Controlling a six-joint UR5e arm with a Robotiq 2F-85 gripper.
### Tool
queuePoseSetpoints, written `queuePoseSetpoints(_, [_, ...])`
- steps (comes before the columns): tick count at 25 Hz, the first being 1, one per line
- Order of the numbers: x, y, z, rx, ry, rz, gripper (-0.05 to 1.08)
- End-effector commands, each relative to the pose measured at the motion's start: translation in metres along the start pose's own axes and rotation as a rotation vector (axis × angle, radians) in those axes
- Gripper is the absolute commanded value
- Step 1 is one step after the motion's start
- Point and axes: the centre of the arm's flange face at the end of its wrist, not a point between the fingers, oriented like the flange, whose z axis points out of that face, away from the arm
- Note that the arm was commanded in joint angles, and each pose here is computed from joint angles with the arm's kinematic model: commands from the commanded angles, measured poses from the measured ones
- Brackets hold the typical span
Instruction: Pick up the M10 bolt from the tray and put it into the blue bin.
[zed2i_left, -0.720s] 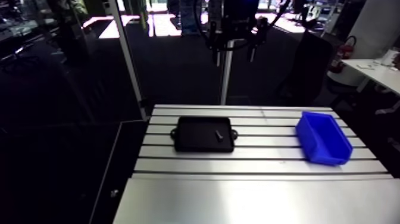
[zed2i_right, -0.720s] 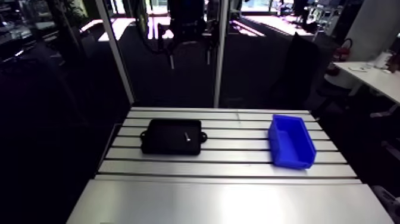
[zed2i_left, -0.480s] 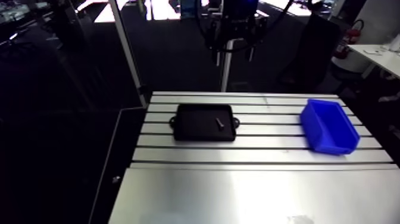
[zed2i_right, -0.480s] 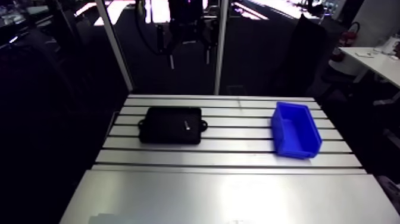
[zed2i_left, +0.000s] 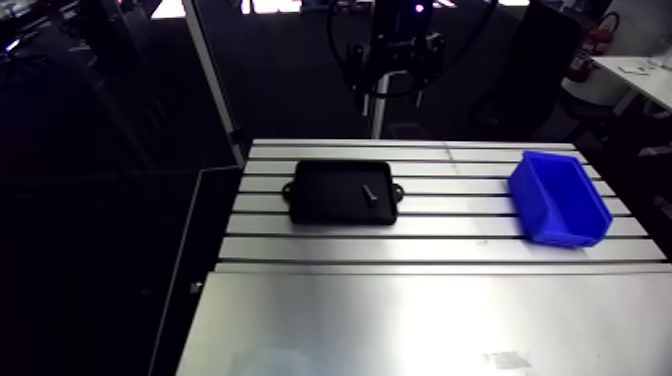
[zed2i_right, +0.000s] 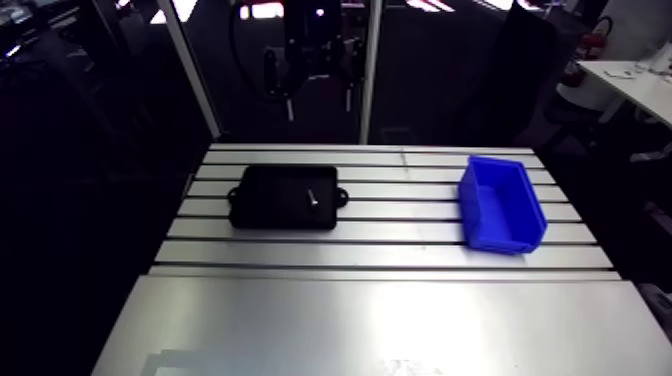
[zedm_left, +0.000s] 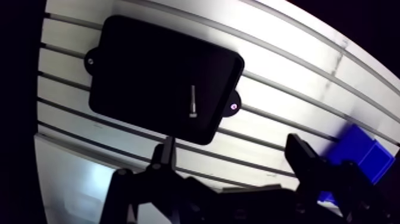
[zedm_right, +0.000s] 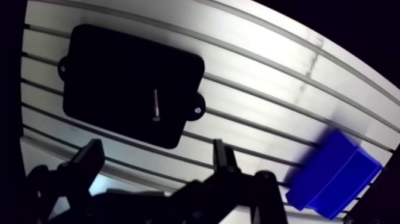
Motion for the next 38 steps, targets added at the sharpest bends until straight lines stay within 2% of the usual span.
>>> queuePoseSetpoints(1, [-0.006,-0.006,0.022,-0.001,0.007,0.001,0.01])
queuePoseSetpoints(6, [-0.013,-0.013,0.039,0.006,-0.023,-0.007,0.01])
queuePoseSetpoints(11, [-0.015,-0.019,0.05,0.001,-0.012,-0.012,0.01])
queuePoseSetpoints(16, [-0.014,-0.018,0.064,0.009,-0.032,-0.011,0.01])
queuePoseSetpoints(19, [-0.012,-0.018,0.074,0.008,-0.029,-0.009,0.01])
queuePoseSetpoints(23, [-0.01,-0.017,0.081,-0.006,-0.006,-0.005,0.01])
queuePoseSetpoints(28, [-0.011,-0.021,0.087,-0.01,0.009,-0.005,0.01])
queuePoseSetpoints(31, [-0.012,-0.023,0.098,-0.011,-0.001,0.01,0.01])
queuePoseSetpoints(34, [-0.012,-0.024,0.108,-0.006,-0.019,0.024,0.01])
queuePoseSetpoints(36, [-0.01,-0.024,0.114,-0.002,-0.026,0.033,0.03])
queuePoseSetpoints(38, [-0.01,-0.024,0.116,-0.001,-0.029,0.034,0.13])
